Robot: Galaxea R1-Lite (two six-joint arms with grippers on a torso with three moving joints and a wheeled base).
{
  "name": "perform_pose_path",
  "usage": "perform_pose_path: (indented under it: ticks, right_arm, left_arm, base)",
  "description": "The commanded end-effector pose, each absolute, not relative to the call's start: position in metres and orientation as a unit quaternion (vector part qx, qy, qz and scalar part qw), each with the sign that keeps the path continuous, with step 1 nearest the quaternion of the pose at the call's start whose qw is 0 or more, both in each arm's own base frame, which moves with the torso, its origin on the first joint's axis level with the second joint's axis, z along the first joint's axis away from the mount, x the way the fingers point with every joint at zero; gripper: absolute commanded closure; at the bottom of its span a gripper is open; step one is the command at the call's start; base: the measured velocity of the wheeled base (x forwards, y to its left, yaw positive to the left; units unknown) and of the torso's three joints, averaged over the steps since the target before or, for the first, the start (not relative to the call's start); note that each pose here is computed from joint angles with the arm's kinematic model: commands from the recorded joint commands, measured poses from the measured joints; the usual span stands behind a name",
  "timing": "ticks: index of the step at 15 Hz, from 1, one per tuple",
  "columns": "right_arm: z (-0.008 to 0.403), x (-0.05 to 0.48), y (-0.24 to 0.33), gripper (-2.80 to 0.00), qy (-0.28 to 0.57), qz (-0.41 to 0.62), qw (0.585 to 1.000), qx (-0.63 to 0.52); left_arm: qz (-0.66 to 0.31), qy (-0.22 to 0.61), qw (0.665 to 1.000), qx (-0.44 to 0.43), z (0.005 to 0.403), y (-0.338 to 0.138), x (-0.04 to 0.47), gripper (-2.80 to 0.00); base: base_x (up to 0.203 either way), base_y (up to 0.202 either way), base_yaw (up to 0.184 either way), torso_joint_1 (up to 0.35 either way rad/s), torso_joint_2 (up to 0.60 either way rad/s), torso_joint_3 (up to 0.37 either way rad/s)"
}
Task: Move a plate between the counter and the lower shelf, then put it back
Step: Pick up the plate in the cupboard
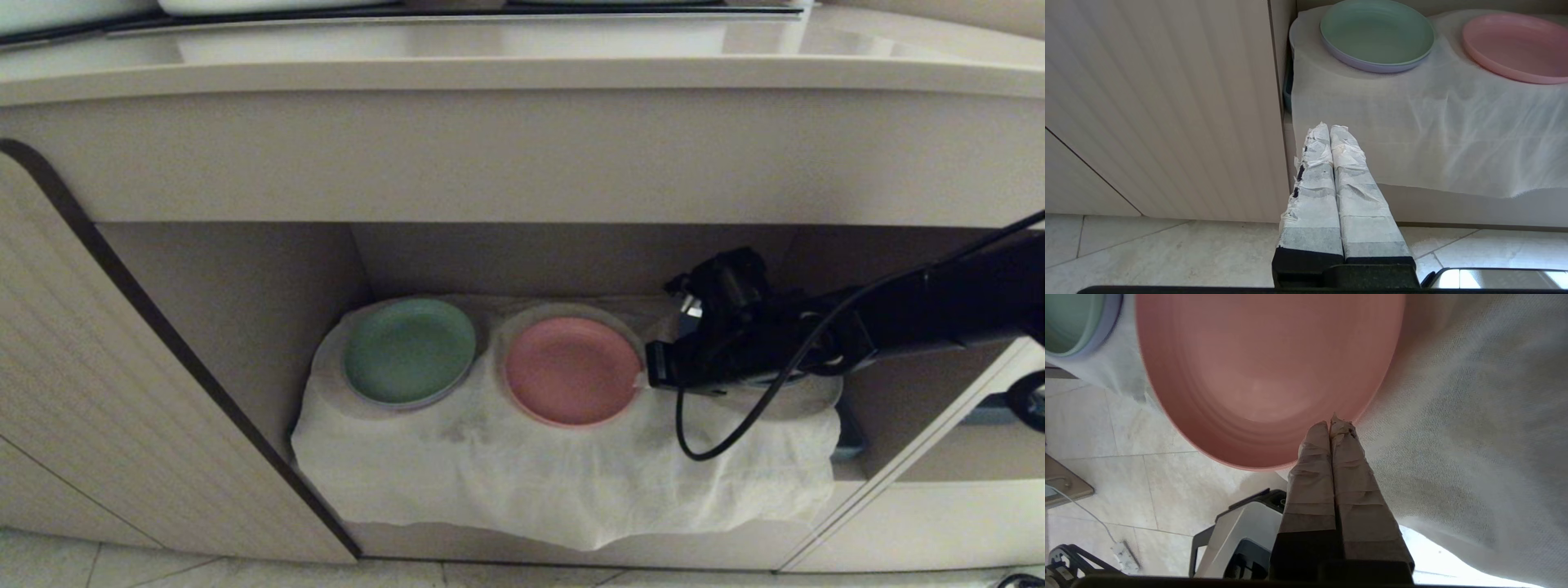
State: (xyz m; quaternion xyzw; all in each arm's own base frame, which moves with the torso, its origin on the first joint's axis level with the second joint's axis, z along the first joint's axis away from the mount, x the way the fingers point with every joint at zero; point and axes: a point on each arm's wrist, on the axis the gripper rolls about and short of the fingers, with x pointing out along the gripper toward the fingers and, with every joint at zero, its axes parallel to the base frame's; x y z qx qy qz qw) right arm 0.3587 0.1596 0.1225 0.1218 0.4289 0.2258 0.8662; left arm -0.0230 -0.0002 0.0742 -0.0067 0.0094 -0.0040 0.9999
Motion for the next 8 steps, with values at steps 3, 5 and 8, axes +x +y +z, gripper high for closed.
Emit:
perform_pose_path:
  ticks: [3, 5, 8]
  right_arm:
    - [0.1226, 0.3625, 0.164, 0.0, 0.432, 0.217, 0.863, 0.144]
    - [0.1239, 0.366, 0.1661, 0.0, 0.43, 0.216, 0.864, 0.146]
    - [0.1221, 0.3675, 0.1668, 0.0, 0.431, 0.213, 0.865, 0.145]
  left_arm:
    - [-0.004, 0.009, 1.0, -0.007, 0.0741, -0.0002, -0.0231, 0.0]
    - [-0.004, 0.009, 1.0, -0.007, 0.0741, -0.0002, -0.0231, 0.0]
    - [-0.004, 0.009, 1.0, -0.007, 0.0741, -0.0002, -0.0231, 0.0]
  base:
    - [0.0, 0.0, 0.0, 0.0, 0.0, 0.0]
    - [0.0, 0.0, 0.0, 0.0, 0.0, 0.0]
    - [0.0, 0.0, 0.0, 0.0, 0.0, 0.0]
